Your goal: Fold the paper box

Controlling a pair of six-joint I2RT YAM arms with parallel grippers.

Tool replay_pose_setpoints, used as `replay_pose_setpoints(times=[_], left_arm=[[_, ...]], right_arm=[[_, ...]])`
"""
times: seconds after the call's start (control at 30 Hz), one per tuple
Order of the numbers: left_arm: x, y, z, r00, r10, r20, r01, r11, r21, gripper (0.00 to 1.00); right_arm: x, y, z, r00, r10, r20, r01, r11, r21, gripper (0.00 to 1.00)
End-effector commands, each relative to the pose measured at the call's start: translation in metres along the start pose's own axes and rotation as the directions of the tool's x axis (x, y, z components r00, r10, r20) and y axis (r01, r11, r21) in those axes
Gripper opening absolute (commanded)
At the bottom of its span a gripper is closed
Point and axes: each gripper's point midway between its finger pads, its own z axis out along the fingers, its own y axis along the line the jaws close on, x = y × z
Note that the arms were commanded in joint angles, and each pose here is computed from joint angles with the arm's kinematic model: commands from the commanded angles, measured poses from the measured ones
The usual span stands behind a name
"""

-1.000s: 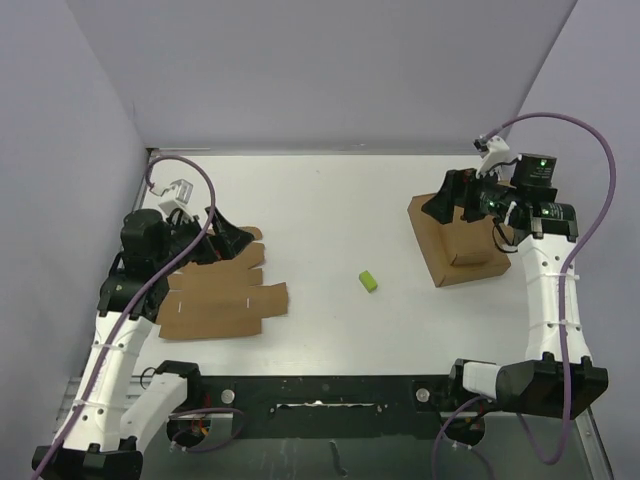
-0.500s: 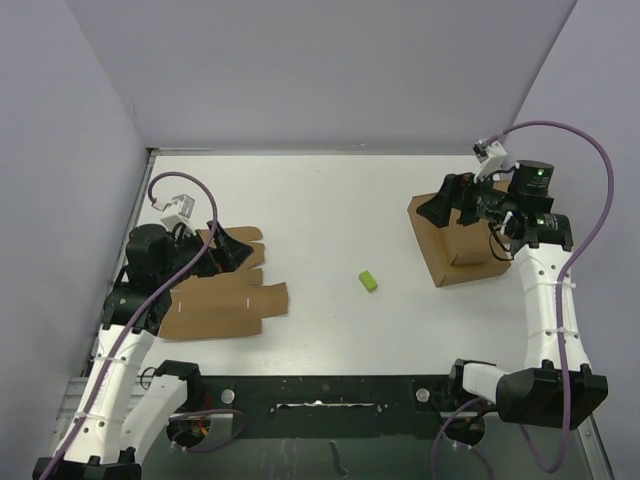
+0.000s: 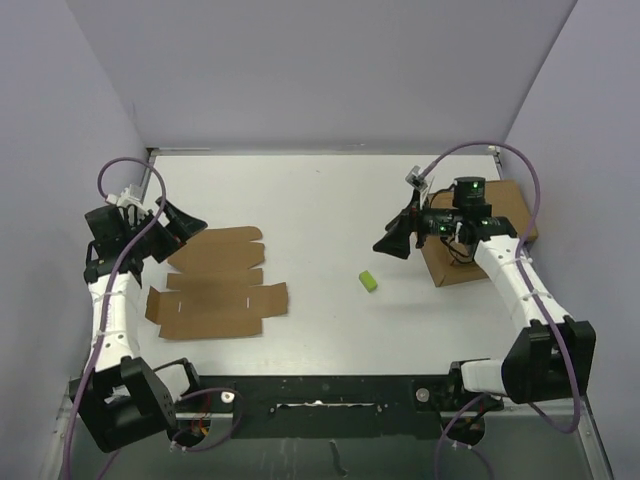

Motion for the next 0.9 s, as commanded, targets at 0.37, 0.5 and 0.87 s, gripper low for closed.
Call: replay_pose_setpoints(times=[0.37, 0.5, 0.87], left_arm=[[-0.062, 0.113, 0.025, 0.989, 0.135, 0.063, -0.103, 0.924, -0.367, 0.84], [-0.071, 0.138, 0.03, 0.993, 0.097, 0.067, -0.066, 0.929, -0.364, 0.68], [-0.044, 0.186, 0.075, 0.992, -0.008, -0.126, -0.037, 0.936, -0.351, 0.67]], right_arm=[[0.029, 0.021, 0.038, 0.997, -0.068, -0.031, 0.058, 0.969, -0.239, 0.99], [0.034, 0.024, 0.043, 0.996, -0.072, -0.05, 0.057, 0.968, -0.246, 0.99], [0.037, 0.028, 0.048, 0.994, -0.077, -0.072, 0.056, 0.964, -0.259, 1.0]])
